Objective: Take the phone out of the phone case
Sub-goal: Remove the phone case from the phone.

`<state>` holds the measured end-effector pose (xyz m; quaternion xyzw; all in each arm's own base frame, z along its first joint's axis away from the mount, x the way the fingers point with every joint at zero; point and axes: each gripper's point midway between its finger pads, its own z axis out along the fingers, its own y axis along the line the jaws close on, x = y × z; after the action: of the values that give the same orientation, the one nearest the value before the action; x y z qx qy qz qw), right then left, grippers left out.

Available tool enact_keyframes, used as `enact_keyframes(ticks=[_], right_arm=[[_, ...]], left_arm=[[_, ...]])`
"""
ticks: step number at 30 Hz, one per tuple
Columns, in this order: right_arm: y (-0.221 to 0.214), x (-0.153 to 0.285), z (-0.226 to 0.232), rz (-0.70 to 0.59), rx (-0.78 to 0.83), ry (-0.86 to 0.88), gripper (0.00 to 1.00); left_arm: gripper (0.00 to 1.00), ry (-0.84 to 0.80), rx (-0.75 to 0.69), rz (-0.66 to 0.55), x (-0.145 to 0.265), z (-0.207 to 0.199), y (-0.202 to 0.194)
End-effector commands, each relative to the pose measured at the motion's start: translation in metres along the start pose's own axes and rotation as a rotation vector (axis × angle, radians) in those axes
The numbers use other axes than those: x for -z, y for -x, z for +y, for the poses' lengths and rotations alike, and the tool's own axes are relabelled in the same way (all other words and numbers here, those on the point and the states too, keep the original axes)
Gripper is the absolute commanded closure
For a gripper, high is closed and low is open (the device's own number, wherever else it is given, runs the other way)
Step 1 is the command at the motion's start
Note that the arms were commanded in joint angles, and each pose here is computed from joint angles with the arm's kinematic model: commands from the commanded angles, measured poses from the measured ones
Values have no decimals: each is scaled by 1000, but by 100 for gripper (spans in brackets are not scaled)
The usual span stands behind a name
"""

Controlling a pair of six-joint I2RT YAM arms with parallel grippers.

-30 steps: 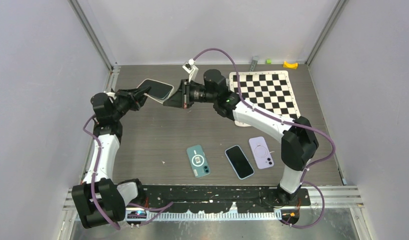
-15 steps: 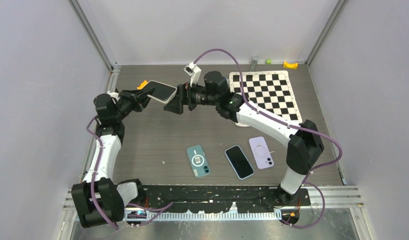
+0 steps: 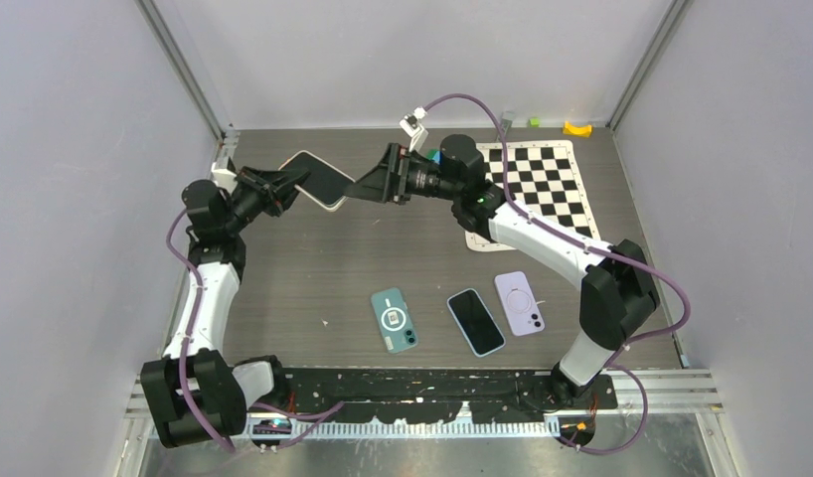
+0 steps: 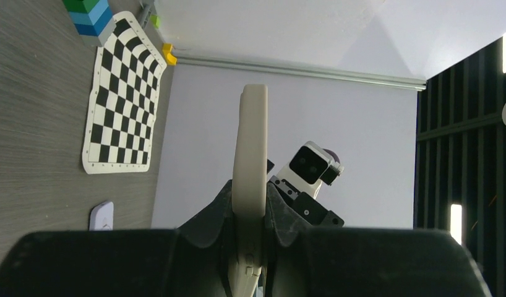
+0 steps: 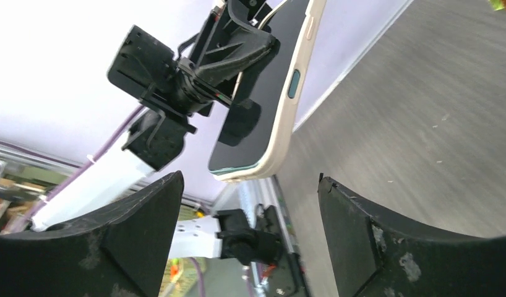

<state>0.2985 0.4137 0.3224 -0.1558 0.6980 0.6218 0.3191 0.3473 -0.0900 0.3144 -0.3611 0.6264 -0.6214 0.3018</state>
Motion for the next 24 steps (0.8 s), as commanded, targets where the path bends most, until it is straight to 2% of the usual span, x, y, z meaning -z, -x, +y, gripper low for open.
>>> enact_keyframes(ticks=[1,6,11,16,19,24], right_arm=[[33,1,50,-90,-68,126,23],[37,-6,39,-113,-164,103,51],[42,-10,38,-128,-272,143,71],[47,-15,28,-148,-406,192,87],[46,-20,18,-148,-550,234,97],[54,-24,14,-158,-722,332,99]], left_arm=[[100,-127,-169,44,8,-47,-15],[100,-133,-160,46,9,-49,-17],[100,-165,-134,39,12,-55,-18],[100,-233,-81,43,15,-67,-19],[100,-292,-30,37,19,-79,-19],[100,-394,3,38,28,-104,-21]])
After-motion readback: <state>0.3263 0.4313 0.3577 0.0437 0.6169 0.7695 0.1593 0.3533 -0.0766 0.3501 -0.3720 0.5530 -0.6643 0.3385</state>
